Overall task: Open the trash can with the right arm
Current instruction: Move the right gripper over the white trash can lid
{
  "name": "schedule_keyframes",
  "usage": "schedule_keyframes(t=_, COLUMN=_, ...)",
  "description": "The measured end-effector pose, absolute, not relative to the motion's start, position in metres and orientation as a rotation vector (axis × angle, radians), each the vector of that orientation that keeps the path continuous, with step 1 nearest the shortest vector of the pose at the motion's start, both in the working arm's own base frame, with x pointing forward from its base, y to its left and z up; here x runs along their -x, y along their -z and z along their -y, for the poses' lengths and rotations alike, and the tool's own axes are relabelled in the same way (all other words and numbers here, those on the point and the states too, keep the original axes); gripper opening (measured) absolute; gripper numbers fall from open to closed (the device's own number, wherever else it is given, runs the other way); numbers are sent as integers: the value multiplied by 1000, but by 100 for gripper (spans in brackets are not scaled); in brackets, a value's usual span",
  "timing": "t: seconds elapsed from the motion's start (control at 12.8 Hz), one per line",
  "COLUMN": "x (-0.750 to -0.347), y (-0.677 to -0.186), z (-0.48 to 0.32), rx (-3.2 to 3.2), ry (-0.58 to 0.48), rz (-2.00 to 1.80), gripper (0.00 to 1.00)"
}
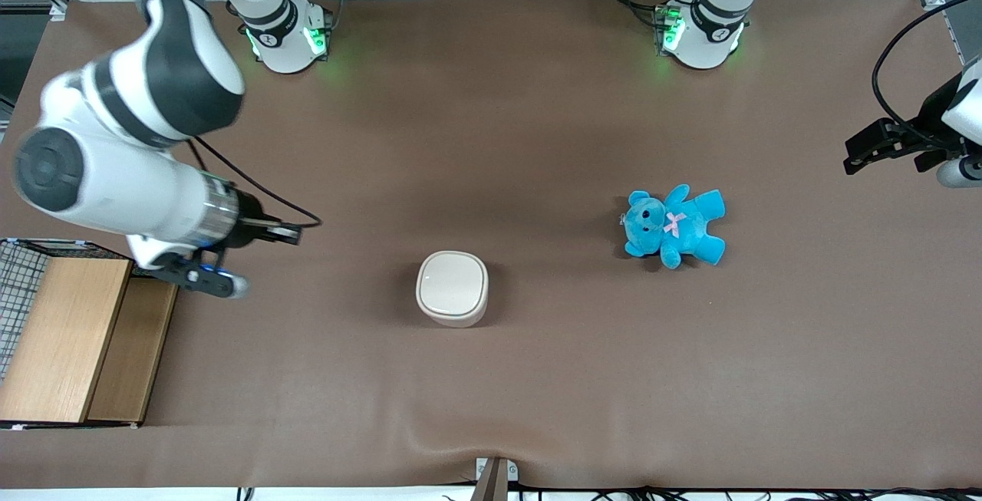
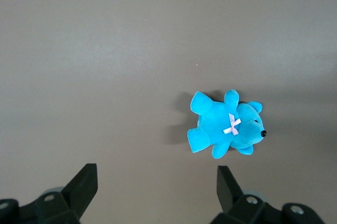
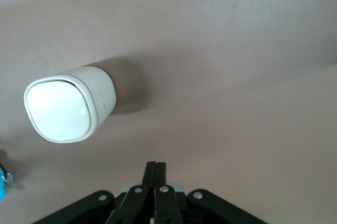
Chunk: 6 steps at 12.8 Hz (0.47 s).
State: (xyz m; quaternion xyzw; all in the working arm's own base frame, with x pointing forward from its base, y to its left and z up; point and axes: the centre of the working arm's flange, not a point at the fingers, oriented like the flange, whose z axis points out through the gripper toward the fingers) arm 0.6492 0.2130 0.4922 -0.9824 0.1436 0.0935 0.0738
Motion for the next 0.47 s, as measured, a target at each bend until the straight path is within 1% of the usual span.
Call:
schedule_keyframes(t=0.23, x=-652, y=-459, z=-250, rx=2955, ry=-329, rz=-441, gripper=1)
schedule_keyframes(t=0.47, x=-656, y=-425, z=-282, rx=2949, ry=-320, rz=-470, gripper=1)
